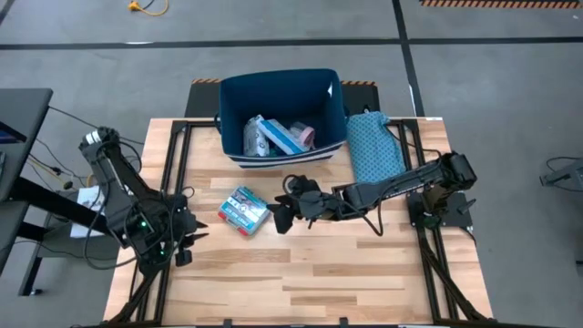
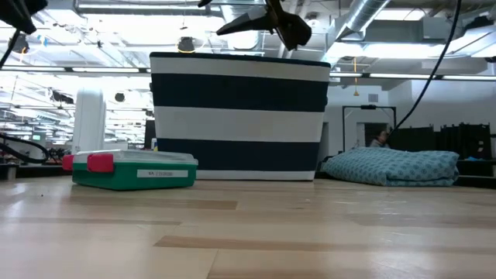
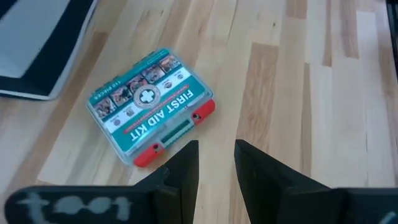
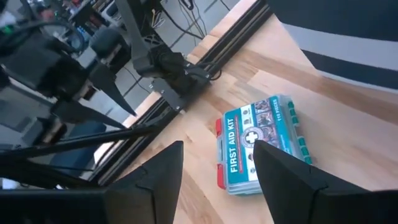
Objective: Pack medical supplies into shirt
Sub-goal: Put the first aid kit into the blue patterned shirt
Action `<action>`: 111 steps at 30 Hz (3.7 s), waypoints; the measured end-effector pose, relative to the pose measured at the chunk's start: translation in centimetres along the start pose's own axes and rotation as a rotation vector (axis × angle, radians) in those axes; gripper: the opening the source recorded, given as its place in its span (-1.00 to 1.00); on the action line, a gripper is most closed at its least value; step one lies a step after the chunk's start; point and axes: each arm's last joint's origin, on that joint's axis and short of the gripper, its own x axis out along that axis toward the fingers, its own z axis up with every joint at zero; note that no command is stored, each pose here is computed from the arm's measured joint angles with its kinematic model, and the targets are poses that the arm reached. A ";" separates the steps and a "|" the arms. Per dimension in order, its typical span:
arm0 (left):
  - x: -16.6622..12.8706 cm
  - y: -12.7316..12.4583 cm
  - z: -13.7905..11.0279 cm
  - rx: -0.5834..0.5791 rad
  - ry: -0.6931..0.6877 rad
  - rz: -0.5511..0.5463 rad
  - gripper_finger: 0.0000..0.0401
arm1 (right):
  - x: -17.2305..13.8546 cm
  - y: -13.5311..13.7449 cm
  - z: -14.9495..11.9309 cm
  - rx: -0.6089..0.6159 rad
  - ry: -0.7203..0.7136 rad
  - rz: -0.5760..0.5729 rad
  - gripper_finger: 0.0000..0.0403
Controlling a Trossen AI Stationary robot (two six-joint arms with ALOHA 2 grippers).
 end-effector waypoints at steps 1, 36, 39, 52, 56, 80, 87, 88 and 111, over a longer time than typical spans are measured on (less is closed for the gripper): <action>0.2 0.0 -0.3 -0.007 -0.005 -0.006 -0.53 | 0.0 0.0 0.0 0.013 -0.001 -0.001 -0.06; 6.9 0.0 -5.2 -0.270 0.079 -0.054 -1.00 | 9.0 -6.5 -1.3 -0.007 0.269 0.090 0.51; 8.0 -0.2 -5.4 -0.284 0.089 -0.026 -1.00 | 9.1 -6.8 -1.0 -0.021 0.266 0.091 0.51; 10.6 -1.0 -5.8 -0.257 0.123 0.034 -1.00 | 9.7 -8.7 0.6 -0.036 0.262 0.072 0.51; 10.6 -0.9 -5.7 -0.225 0.093 0.050 -1.00 | 9.7 -8.9 0.5 -0.044 0.276 0.057 0.51; 12.1 0.7 -7.4 -0.218 0.096 0.087 -1.00 | 14.2 -12.7 -3.0 0.013 0.399 0.071 0.51; 12.7 1.3 -6.8 -0.179 0.102 0.117 -1.00 | 16.3 -13.9 -4.4 0.047 0.463 0.178 0.51; 12.8 1.3 -6.7 -0.174 0.104 0.119 -1.00 | 16.5 -13.7 -4.7 0.053 0.479 0.209 0.51; 13.0 1.6 -6.6 -0.126 0.169 0.098 -1.00 | 17.5 -10.3 -6.3 0.082 0.564 0.474 0.51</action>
